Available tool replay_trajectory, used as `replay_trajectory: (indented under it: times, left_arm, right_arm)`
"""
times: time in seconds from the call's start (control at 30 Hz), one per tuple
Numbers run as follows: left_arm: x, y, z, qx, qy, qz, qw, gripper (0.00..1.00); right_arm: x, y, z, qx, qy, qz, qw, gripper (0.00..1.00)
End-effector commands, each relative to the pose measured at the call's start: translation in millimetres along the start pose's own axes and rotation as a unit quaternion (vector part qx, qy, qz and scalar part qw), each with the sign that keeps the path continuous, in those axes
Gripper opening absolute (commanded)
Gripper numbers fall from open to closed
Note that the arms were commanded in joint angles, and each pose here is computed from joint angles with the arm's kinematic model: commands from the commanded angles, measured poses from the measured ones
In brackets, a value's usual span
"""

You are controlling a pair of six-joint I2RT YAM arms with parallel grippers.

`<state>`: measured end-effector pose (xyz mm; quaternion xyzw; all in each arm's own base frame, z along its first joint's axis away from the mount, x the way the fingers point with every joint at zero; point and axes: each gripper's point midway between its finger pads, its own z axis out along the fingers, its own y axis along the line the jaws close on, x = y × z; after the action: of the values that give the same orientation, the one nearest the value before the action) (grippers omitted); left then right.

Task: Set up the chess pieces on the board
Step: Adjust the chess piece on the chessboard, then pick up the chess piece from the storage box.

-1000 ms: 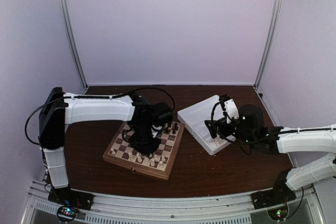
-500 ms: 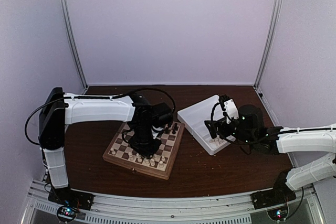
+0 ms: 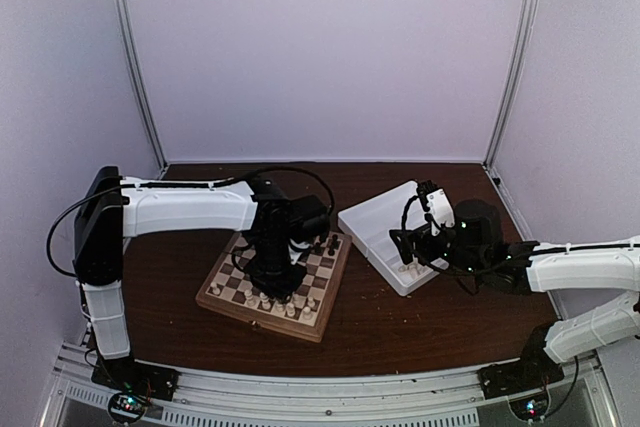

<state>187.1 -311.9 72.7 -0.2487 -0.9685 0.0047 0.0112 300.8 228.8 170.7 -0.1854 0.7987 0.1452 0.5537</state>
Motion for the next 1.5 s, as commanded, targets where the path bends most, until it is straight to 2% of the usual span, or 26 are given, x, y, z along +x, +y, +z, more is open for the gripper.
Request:
replay_trajectory:
  times: [0.0,0.43,0.53,0.73,0.9,1.13,1.3,1.47]
  left_arm:
    - [-2.1,-4.0,-6.5,-0.001,-0.005,0.008,1.0,0.23]
    - [-9.4,8.0,-45.1,-0.03,-0.054,0.004,0.998,0.24]
    - [-15.3,12.5,-65.2,-0.034,-0.091,-0.001,0.995,0.27]
    - [-29.7,24.6,-108.0,-0.04,-0.186,-0.012,0.982,0.35]
    - [-40.5,29.4,-139.7,-0.02,-0.283,-0.01,0.959,0.38]
    - [-49.5,17.6,-191.6,0.057,-0.427,0.022,0.902,0.43]
    - [-40.6,17.0,-216.1,0.094,-0.483,0.033,0.87,0.47]
    - [-25.8,24.0,-222.9,0.109,-0.504,0.032,0.856,0.53]
  right_arm:
    - [-2.8,-0.9,1.2,-0.001,-0.007,0.001,1.0,0.99]
    - [-5.4,-1.5,-2.4,-0.001,-0.009,0.008,1.0,0.99]
    - [-9.6,-4.5,-5.3,0.007,-0.001,0.016,1.0,0.99]
    - [-17.1,-21.2,-13.2,0.062,0.083,0.009,0.995,0.97]
    - [-24.0,-35.5,-30.7,0.084,0.128,0.019,0.988,0.96]
    - [-28.3,-58.4,-46.9,0.106,0.182,0.074,0.975,0.92]
    - [-24.4,-68.8,-51.2,0.118,0.196,0.138,0.964,0.88]
    - [-15.3,-86.6,-55.3,0.154,0.205,0.219,0.942,0.79]
